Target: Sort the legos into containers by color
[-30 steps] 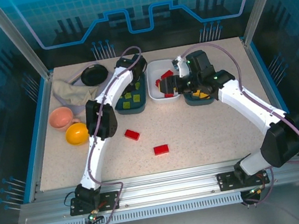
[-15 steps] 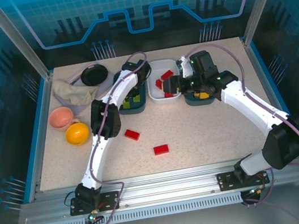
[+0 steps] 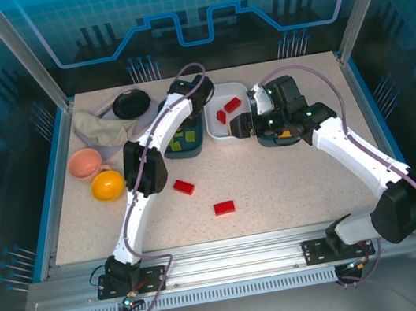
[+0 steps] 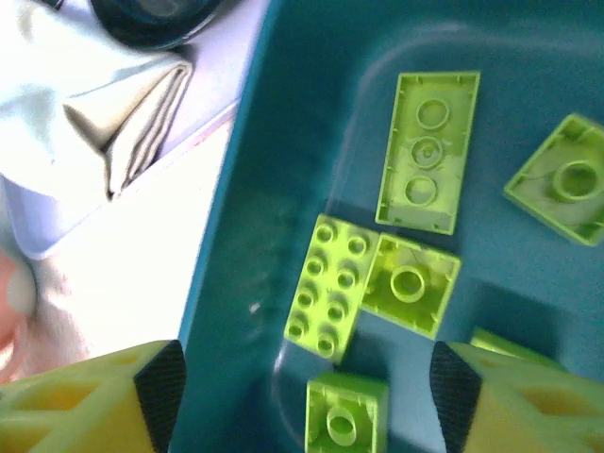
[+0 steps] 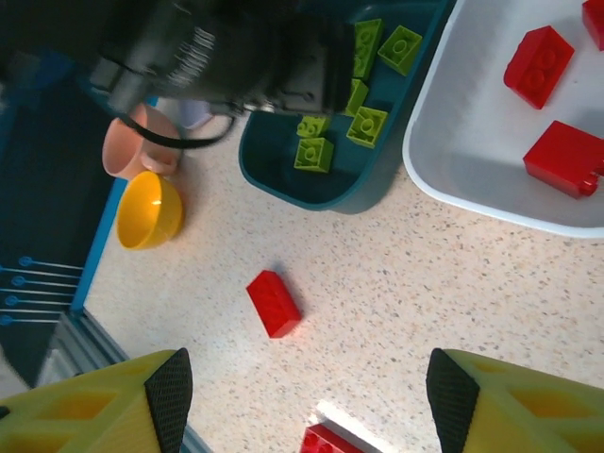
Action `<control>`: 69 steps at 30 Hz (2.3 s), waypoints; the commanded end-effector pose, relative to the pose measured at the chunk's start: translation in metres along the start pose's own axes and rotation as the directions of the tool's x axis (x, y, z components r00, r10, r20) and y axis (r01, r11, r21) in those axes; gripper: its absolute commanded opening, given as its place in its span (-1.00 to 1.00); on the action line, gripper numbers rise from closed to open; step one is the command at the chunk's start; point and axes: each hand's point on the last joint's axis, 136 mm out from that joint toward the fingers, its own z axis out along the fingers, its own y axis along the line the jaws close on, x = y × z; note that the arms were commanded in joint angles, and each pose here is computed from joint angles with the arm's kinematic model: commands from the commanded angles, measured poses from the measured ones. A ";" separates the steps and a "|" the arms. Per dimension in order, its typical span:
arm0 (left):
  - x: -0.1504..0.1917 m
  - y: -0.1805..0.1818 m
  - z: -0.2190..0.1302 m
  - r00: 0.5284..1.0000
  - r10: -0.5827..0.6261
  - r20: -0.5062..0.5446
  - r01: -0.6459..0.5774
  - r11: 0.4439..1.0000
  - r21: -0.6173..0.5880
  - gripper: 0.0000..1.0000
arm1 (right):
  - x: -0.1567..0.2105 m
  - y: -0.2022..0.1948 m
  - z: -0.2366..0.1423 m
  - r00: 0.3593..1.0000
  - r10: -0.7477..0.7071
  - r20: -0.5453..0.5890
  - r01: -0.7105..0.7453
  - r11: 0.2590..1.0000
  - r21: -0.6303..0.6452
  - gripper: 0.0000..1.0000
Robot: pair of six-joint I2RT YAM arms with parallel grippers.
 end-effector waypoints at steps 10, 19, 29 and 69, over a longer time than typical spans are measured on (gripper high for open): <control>0.106 0.113 -0.120 0.860 -0.462 -0.216 0.509 0.800 0.317 0.73 | 0.112 0.028 0.046 0.835 -0.434 -0.339 0.481 0.874 0.065 0.50; 0.225 0.170 -0.110 0.778 -0.538 -0.325 0.628 0.684 0.370 0.97 | 0.151 0.057 0.146 0.669 -0.500 -0.550 0.584 0.812 -0.029 0.63; 0.276 0.196 -0.109 0.740 -0.558 -0.376 0.673 0.625 0.396 0.97 | 0.165 0.052 0.216 0.597 -0.474 -0.647 0.622 0.783 0.000 0.62; 0.143 0.069 -0.174 0.905 -0.308 -0.294 0.418 0.512 0.750 0.88 | -0.045 -0.072 0.164 0.949 0.084 -0.304 -0.002 0.966 0.259 -0.40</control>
